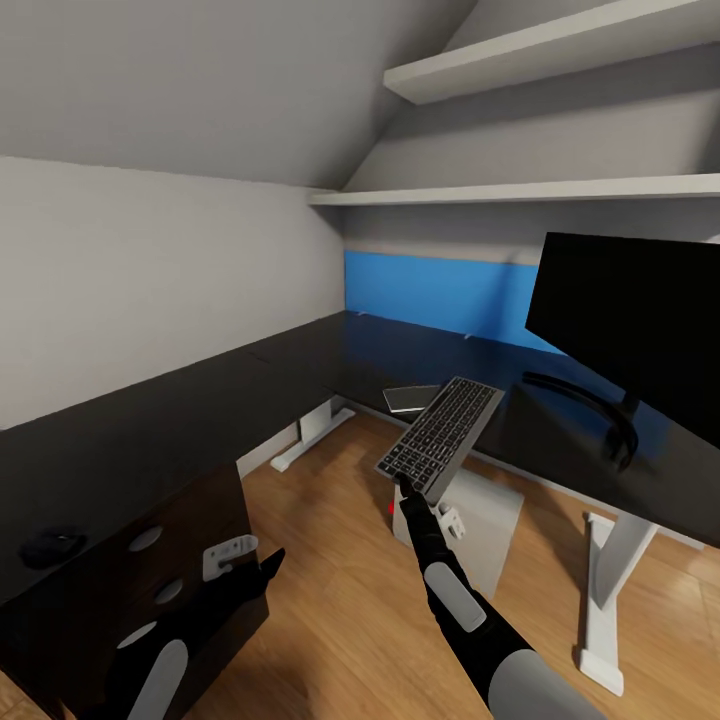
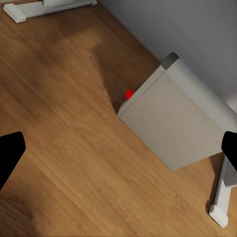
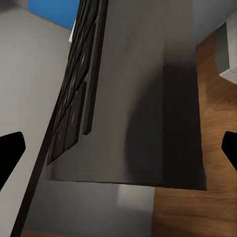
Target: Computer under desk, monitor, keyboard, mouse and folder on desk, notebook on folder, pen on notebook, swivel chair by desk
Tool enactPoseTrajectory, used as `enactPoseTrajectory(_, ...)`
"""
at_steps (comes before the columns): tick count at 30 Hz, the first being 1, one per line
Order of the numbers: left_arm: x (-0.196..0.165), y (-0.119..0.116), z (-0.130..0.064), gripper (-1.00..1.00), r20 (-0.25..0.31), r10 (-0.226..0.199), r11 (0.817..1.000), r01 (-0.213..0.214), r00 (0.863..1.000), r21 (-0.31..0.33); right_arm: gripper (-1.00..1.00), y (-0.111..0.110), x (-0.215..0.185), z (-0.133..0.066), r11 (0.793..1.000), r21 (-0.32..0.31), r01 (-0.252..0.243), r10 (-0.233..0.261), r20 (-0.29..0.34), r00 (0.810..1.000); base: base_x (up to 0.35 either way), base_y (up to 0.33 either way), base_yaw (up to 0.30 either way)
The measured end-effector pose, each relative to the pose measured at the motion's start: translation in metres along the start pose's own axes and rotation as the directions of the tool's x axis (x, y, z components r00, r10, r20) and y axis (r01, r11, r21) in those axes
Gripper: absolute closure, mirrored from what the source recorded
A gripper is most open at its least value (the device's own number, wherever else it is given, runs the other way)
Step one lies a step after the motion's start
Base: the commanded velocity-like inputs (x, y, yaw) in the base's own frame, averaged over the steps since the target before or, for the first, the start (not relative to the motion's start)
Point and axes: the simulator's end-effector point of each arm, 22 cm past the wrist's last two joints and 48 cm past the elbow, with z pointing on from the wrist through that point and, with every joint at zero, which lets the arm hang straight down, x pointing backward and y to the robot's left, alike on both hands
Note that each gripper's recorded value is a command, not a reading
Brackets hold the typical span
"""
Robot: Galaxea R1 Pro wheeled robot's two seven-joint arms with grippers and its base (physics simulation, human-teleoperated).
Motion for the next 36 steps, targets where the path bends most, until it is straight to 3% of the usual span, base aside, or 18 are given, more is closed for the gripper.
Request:
enactPoseTrajectory(31, 0.0026, 0.0012, -0.0007, -1.00, -0.004, 0.000, 1.000, 0.000, 1.000, -0.003, -1.00, 0.0011, -0.0008, 0.0000, 1.000, -0.004, 0.003, -0.003, 0.004, 1.000, 0.028, 0.000, 0.000)
enactPoseTrajectory(32, 0.0026, 0.0012, -0.0007, -1.00, -0.004, 0.000, 1.000, 0.000, 1.000, -0.003, 1.00, 0.0014, -0.0009, 0.0002, 1.000, -0.004, 0.005, -0.005, 0.004, 1.000, 0.000, 0.000, 0.000)
enactPoseTrajectory(36, 0.0025, 0.0011, -0.0008, -1.00, -0.004, 0.000, 1.000, 0.000, 1.000, -0.002, 1.00, 0.0018, -0.0011, 0.0002, 1.000, -0.004, 0.009, -0.009, 0.005, 1.000, 0.000, 0.000, 0.000)
